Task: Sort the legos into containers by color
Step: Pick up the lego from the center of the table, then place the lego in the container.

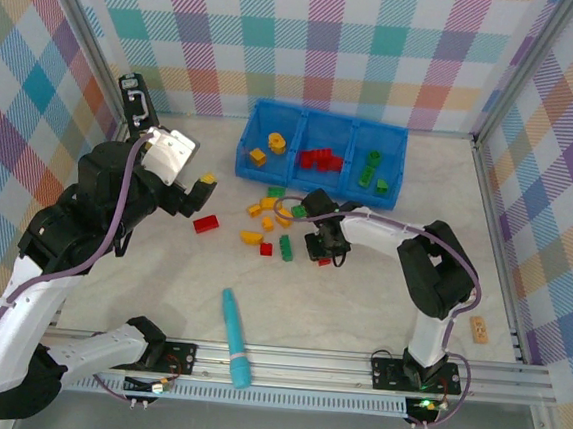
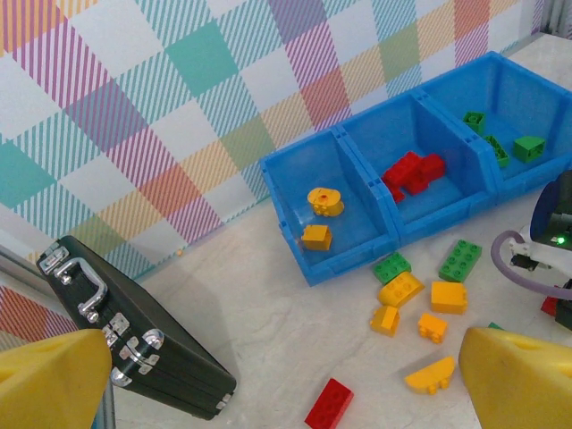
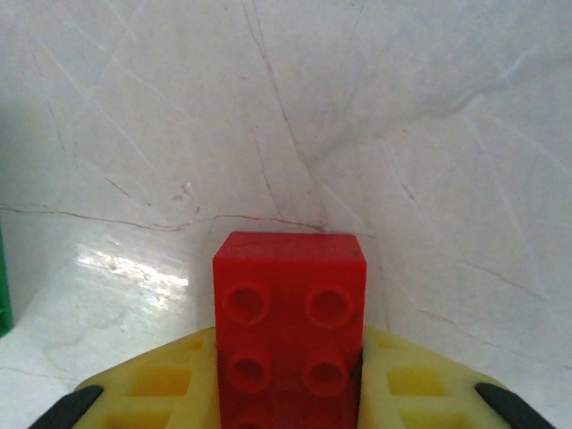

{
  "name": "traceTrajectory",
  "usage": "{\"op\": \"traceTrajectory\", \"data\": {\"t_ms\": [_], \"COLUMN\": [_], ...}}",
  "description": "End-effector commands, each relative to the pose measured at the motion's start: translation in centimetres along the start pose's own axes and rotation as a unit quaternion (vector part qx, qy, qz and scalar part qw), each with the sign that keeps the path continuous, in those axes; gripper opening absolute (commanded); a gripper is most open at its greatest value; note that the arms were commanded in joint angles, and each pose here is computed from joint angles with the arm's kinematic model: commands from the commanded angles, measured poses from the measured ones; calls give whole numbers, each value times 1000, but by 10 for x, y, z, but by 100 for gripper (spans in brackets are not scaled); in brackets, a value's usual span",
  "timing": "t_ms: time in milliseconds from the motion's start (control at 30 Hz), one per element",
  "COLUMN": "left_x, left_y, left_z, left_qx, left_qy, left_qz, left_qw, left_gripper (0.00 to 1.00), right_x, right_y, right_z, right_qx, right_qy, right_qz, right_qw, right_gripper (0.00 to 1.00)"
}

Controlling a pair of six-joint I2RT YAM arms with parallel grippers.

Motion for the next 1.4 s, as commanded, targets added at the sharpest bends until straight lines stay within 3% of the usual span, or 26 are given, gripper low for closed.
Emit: {"op": "traceTrajectory", "data": {"t_ms": [0, 200, 300, 567, 733, 1133, 1367], "left_x": [2, 1, 0, 5, 4, 4, 1], "left_y": [9, 9, 9, 11, 10, 16, 16], "left_z": [-8, -9, -8, -13, -15, -15, -8], "left_qx": [-18, -22, -21, -16, -14, -17, -11], "left_qy": [-5, -7, -9, -7, -10, -18, -23], "left_qz": [-4, -4, -4, -1, 2, 4, 8], "left_qw": [1000, 1000, 1000, 1000, 1000, 1000, 1000], "left_gripper": [100, 100, 100, 100, 100, 100, 100], "right_x": [-9, -8, -9, 2, 9, -2, -8], "right_y": [32, 130, 177, 267, 296, 316, 308], "right_z": [-25, -89, -110, -107, -79, -38, -23], "right_qx": [-46, -210, -284, -356, -367, -327, -306], "right_qy": [-38, -34, -15, -18, -31, -67, -77], "right_qz": [-95, -261, -287, -316, -389, -440, -447], "right_qw": [994, 942, 915, 879, 845, 834, 837], "right_gripper": [25, 25, 25, 27, 29, 31, 42]}}
Point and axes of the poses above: each hand's point on the last joint's axis, 136 mm out from that joint toward the fingers, its own z axis out along the fingers, its own x axis along the line the jaws close on, y = z × x, the point moved 2 cm from there along -z, back along the fingers, and after that the axes turned 14 degrees about z, right-handed, at the moved point
